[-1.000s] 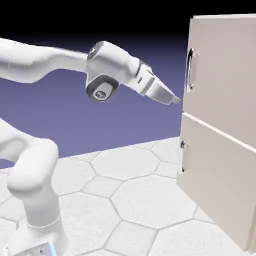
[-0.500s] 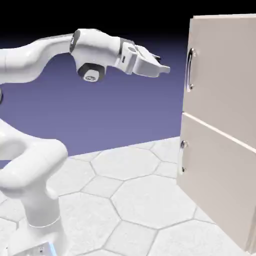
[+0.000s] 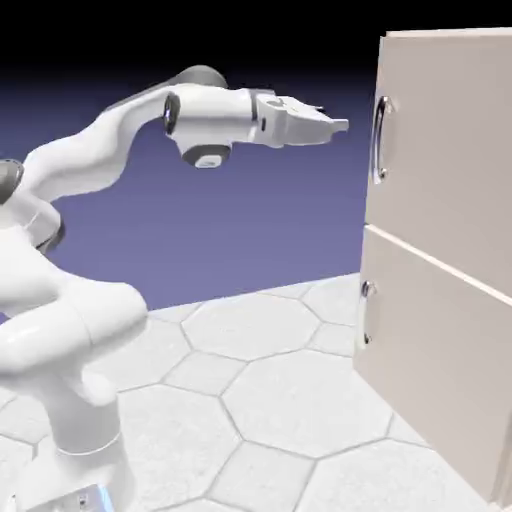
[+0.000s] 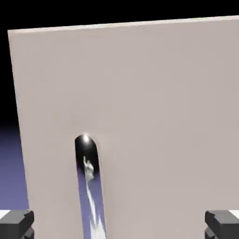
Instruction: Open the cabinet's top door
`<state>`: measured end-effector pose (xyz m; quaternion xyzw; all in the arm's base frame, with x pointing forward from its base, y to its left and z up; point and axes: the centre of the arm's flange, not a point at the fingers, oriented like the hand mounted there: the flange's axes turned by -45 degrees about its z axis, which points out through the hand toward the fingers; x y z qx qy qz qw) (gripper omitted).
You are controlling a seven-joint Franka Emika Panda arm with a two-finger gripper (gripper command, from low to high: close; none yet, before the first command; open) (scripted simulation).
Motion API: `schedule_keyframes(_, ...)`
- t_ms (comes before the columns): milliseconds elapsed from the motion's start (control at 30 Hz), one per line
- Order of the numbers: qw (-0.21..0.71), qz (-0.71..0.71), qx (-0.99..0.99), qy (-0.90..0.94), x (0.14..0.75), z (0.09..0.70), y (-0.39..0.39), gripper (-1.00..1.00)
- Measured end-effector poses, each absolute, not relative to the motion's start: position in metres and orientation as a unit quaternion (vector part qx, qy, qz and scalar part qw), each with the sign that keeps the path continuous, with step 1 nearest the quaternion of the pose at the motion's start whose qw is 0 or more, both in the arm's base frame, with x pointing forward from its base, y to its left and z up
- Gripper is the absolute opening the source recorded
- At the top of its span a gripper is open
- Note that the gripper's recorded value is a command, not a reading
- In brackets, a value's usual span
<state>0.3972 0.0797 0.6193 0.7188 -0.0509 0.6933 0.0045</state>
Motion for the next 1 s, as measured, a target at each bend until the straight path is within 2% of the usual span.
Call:
schedule_keyframes(200, 0.016, 0.707, 0.707, -0.017, 0.446, 0.578, 0.085, 0.00)
schedule_keyframes(267, 0.016, 0.707, 0.707, -0.016, 0.447, 0.577, 0.085, 0.00)
schedule_keyframes(367, 0.016, 0.707, 0.707, -0.016, 0.484, 0.577, 0.084, 0.00)
schedule_keyframes(400, 0.016, 0.707, 0.707, -0.016, 0.497, 0.577, 0.083, -1.00)
schedule_keyframes(467, 0.016, 0.707, 0.707, -0.016, 0.497, 0.577, 0.083, -1.00)
schedule_keyframes(1000, -0.130, 0.695, 0.695, 0.130, 0.355, 0.577, -0.001, -1.00)
